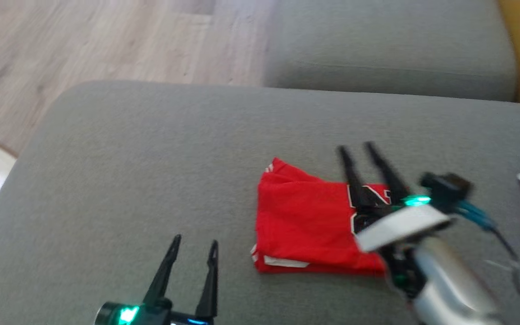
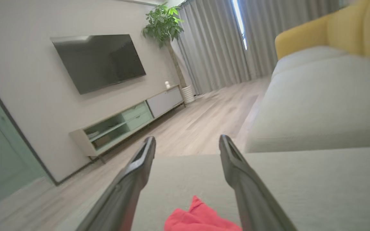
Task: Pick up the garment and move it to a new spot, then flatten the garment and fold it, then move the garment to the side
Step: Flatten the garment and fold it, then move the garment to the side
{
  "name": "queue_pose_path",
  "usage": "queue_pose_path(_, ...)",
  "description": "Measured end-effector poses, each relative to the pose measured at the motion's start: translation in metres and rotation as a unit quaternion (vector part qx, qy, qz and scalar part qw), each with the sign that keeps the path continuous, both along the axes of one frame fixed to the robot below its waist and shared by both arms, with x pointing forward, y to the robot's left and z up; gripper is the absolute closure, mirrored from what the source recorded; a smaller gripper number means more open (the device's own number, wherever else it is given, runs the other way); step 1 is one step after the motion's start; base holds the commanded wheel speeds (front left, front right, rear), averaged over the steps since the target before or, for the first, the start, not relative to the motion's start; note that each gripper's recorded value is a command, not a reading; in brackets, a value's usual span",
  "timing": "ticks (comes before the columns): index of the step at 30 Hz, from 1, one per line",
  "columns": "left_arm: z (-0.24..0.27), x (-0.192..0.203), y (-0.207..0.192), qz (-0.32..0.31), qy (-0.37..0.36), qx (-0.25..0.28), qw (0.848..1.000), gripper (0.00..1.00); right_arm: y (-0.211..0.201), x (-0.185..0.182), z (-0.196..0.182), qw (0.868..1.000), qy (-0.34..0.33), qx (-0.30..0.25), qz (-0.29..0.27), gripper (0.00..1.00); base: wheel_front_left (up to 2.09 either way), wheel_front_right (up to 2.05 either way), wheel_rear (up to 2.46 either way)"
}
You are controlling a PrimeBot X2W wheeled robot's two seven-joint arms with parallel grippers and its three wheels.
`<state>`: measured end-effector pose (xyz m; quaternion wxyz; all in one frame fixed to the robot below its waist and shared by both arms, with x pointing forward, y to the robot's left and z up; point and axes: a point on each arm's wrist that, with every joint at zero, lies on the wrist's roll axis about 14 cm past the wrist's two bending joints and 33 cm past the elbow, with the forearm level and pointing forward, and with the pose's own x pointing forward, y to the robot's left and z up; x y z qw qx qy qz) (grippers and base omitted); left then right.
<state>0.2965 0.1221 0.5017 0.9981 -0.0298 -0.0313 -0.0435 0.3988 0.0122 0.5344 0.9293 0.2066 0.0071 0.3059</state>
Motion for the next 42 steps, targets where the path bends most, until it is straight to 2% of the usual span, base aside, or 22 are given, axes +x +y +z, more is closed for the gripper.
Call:
queue_pose_path(3,0.002,0.001,-0.002,-0.001,-0.004,-0.007,1.0,0.0,-0.051,-0.003,0.016,0.995,-0.065,-0.045,-0.063,0.0,0.0,0.0,0.0)
queue_pose_path(5,0.007,0.001,-0.005,-0.007,-0.012,-0.007,1.0,0.0,-0.08,-0.014,0.016,0.988,-0.086,-0.073,-0.103,0.0,0.0,0.0,0.0)
queue_pose_path(10,0.014,-0.007,-0.012,-0.019,-0.027,-0.008,0.999,0.0,-0.131,-0.064,-0.027,0.973,-0.055,-0.149,-0.167,0.0,0.0,0.0,0.0)
queue_pose_path(13,0.013,-0.015,-0.014,-0.026,-0.032,0.016,0.999,0.0,-0.149,-0.089,-0.046,0.968,-0.023,-0.148,-0.202,0.0,0.0,0.0,0.0)
queue_pose_path(20,-0.01,-0.034,0.0,0.004,-0.002,0.017,1.0,0.0,-0.153,-0.118,-0.058,0.964,-0.01,-0.155,-0.215,0.0,0.0,0.0,0.0)
queue_pose_path(31,-0.014,-0.037,0.016,0.03,0.005,0.012,0.999,0.0,-0.145,-0.122,-0.059,0.965,-0.013,-0.163,-0.206,0.0,0.0,0.0,0.0)
queue_pose_path(42,-0.015,-0.036,0.018,0.031,0.006,0.017,0.999,0.0,-0.142,-0.121,-0.061,0.965,-0.011,-0.165,-0.203,0.0,0.0,0.0,0.0)
